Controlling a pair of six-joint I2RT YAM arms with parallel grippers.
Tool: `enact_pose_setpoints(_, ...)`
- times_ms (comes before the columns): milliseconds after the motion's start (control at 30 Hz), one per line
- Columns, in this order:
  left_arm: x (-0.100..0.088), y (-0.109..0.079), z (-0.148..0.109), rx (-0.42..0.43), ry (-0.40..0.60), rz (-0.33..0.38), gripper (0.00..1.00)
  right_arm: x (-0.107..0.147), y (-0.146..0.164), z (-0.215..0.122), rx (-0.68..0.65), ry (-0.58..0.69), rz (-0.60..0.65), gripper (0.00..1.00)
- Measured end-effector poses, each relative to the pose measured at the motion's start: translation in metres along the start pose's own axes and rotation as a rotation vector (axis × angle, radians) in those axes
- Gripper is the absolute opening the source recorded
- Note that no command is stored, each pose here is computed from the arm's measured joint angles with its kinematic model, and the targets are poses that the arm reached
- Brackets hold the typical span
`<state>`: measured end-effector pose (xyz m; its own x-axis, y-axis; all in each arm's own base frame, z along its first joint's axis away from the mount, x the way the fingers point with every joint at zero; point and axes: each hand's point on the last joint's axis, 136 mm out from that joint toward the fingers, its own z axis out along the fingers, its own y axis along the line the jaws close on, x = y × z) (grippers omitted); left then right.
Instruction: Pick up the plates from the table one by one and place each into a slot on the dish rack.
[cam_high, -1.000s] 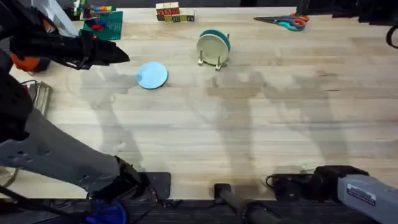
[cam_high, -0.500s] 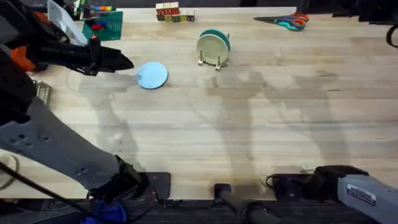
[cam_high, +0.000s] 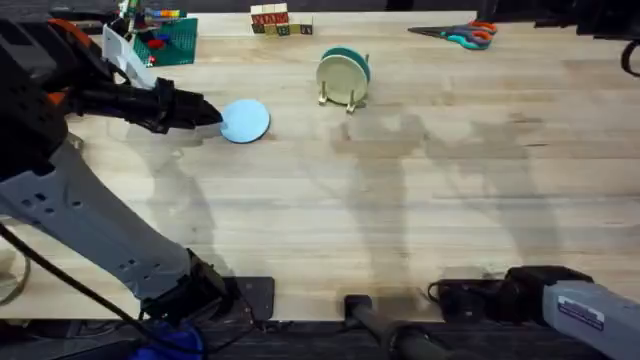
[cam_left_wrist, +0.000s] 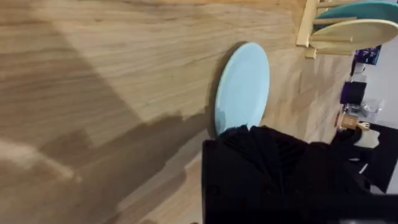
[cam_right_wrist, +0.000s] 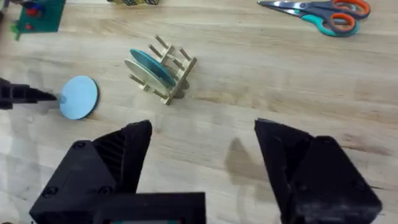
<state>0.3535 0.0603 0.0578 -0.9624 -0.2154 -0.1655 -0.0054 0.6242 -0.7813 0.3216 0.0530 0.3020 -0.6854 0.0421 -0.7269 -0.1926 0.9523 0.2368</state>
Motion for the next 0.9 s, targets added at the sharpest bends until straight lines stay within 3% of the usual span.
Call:
enact_pose_setpoints(433,0.0,-0.007,0.015,-0.013,0.04,0.048,0.041,0.0,0.0,0.0,0.0,0.0,0.0,0.994)
enact_pose_setpoints(900,-0.002,-0.004,0.014,-0.028,0.036,0.058,0.041,0.0,0.0,0.0,0.0,0.0,0.0,0.993)
